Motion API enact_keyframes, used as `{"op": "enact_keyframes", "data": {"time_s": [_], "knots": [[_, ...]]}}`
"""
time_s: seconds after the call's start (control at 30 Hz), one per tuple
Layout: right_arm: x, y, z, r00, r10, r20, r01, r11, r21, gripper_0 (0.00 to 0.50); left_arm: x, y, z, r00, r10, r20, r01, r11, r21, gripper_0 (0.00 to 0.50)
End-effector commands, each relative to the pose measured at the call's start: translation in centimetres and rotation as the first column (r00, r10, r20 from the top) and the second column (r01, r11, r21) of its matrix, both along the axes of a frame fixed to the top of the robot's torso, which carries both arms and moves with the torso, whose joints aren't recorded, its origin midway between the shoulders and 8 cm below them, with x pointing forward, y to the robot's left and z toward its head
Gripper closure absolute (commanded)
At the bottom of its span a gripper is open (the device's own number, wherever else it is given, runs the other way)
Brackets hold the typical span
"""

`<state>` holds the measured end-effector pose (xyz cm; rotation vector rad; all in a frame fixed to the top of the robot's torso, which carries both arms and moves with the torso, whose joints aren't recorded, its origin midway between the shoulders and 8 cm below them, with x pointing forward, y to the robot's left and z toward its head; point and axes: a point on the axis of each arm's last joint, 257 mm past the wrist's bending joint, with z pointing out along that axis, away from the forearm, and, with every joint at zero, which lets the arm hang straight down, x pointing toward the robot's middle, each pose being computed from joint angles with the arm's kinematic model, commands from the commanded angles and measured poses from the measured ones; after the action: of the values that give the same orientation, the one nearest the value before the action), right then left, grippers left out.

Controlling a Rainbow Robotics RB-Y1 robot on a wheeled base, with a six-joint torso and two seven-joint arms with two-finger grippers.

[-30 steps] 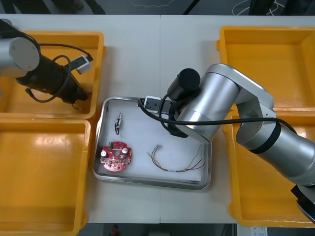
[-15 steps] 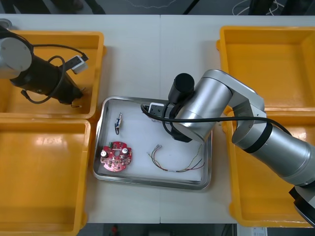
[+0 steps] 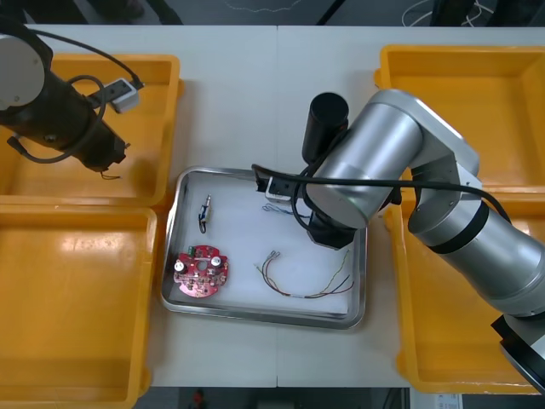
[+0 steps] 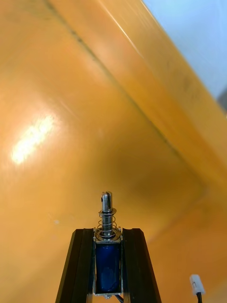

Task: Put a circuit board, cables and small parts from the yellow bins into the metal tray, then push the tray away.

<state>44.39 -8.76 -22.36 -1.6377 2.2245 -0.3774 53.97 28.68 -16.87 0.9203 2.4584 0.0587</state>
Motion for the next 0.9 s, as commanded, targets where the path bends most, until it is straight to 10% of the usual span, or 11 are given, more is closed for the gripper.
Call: {"op": "enact_keyframes", "data": {"time_s": [0.03, 0.5, 0.9], "knots": [[-0.6, 1.4, 4.2, 0.999, -0.027, 0.023, 0.025, 0.993, 0.114, 0.0, -1.4, 0.8, 3.3, 0.984, 0.179, 0.011, -0.178, 0.983, -0.032, 0.5], [1.0, -2.1, 15.3, 0.949, -0.187, 0.253, 0.085, 0.926, 0.367, 0.0, -6.0, -7.8, 5.9, 0.942, 0.33, -0.063, -0.335, 0.934, -0.121, 0.497], [-0.5, -10.2, 16.3, 0.829, -0.508, 0.233, 0.336, 0.786, 0.519, 0.0, -7.2, -15.5, 6.7, 0.94, 0.332, -0.077, -0.341, 0.909, -0.24, 0.497]]}}
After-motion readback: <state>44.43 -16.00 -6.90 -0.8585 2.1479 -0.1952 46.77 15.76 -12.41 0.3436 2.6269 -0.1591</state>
